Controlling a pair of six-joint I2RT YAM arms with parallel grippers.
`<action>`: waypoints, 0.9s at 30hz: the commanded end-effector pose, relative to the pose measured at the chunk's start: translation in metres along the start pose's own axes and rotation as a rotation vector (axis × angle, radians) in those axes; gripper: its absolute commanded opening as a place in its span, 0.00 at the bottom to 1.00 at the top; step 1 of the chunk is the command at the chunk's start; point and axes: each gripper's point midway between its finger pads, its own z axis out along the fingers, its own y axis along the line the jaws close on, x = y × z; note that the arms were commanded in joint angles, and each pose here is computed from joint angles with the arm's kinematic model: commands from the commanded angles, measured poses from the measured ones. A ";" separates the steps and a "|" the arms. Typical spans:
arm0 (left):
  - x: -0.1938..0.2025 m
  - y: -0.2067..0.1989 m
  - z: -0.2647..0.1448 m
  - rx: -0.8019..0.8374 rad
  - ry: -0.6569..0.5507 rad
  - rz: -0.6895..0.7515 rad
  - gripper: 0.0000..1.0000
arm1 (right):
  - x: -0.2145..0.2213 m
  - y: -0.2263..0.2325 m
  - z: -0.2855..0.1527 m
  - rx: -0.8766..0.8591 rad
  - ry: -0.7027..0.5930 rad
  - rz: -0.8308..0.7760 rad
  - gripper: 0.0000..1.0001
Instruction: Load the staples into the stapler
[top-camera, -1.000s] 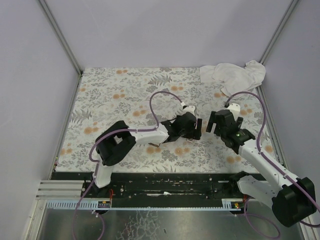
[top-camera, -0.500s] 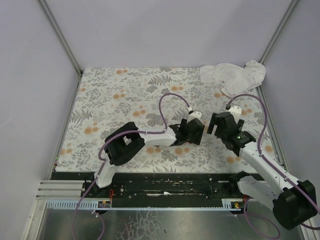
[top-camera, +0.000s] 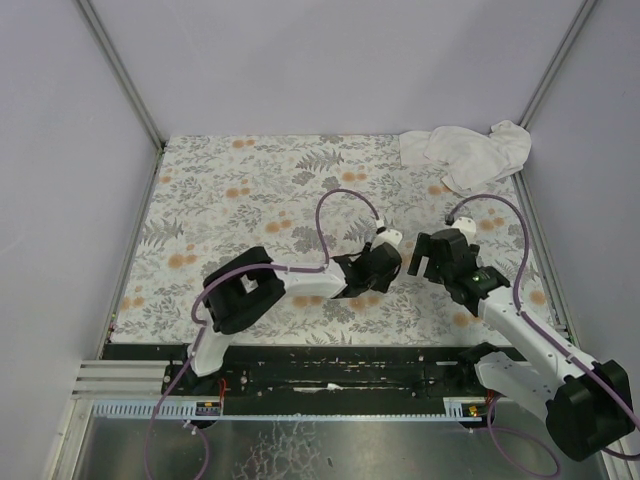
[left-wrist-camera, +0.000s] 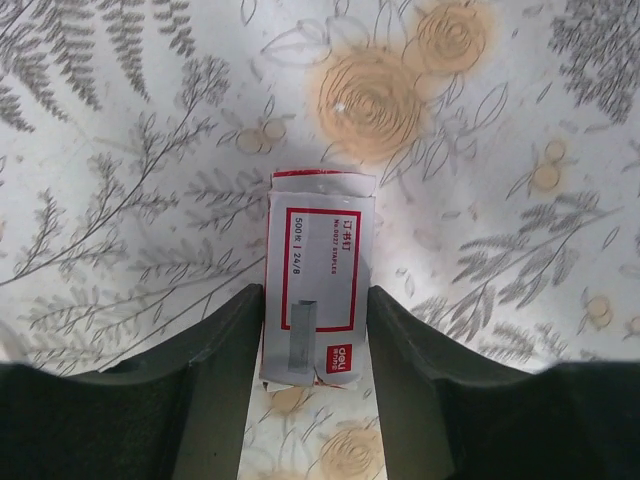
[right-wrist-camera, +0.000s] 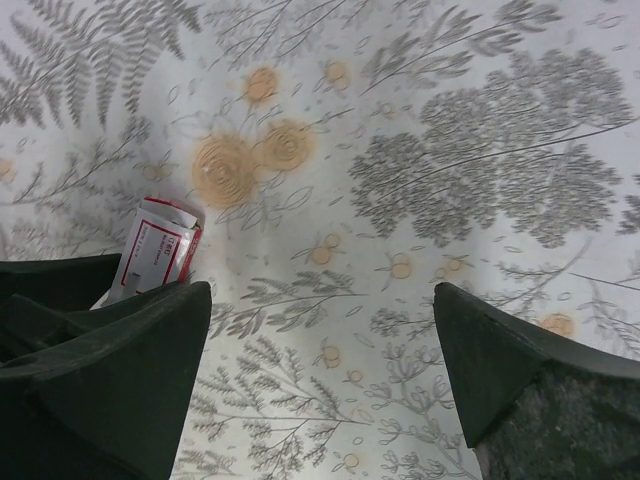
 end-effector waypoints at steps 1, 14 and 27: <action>0.018 0.008 -0.015 0.049 -0.003 0.098 0.45 | 0.010 0.034 -0.002 -0.182 0.059 0.017 0.97; 0.045 0.016 -0.072 0.261 -0.072 0.238 0.45 | 0.065 0.100 0.000 -0.527 0.371 -0.001 0.61; 0.056 0.008 -0.071 0.292 -0.051 0.273 0.43 | 0.092 0.117 0.008 -0.619 0.513 -0.032 0.40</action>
